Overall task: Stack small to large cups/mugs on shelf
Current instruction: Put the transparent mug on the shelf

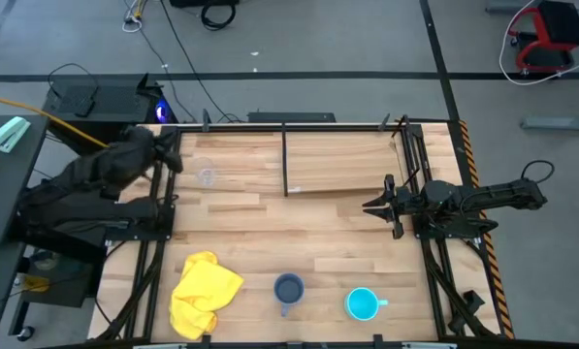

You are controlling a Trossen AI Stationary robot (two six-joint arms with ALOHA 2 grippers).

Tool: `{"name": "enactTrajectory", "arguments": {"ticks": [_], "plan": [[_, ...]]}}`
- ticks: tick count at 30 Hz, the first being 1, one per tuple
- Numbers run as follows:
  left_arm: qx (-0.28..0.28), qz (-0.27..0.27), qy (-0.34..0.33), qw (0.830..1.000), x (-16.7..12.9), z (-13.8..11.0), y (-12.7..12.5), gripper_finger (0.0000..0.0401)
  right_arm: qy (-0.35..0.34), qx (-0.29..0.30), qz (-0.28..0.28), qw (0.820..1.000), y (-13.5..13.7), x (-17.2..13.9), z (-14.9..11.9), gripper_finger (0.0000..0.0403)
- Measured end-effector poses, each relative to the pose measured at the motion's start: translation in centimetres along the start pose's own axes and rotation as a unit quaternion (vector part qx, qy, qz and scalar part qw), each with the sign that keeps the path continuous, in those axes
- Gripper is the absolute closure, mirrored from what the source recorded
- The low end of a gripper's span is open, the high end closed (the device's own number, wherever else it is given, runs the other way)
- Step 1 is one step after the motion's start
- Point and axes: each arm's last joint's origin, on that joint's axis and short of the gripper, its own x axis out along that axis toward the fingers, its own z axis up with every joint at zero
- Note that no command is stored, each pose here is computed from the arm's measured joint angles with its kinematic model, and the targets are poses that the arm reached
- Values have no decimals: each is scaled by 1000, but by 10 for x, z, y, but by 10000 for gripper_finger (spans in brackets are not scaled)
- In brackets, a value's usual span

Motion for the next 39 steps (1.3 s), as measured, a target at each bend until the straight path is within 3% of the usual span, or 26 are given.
{"name": "enactTrajectory", "arguments": {"ticks": [4, 8, 13, 16, 22, 31, 39], "plan": [[35, 53, 142, 988, 27, 4, -10, 349, 0, 0, 0, 1000, 0, 0, 0, 329], [40, 66, 261, 962, 65, -2, -10, 342, 0, 0, 0, 1000, 0, 0, 0, 329], [17, 118, 341, 933, 101, -16, 7, 334, 0, 0, 0, 1000, 0, 0, 0, 329], [17, 95, 385, 918, 117, -29, 16, 328, 0, 0, 0, 1000, 0, 0, 0, 329], [0, 19, 399, 917, 151, -51, 22, 306, 0, 0, 0, 1000, 0, 0, 0, 329], [10, 26, 445, 895, 175, -66, 27, 276, 0, 0, 0, 1000, 0, 0, 0, 329], [11, 26, 447, 894, 183, -69, 27, 262, 0, 0, 0, 1000, 0, 0, 0, 329]]}}
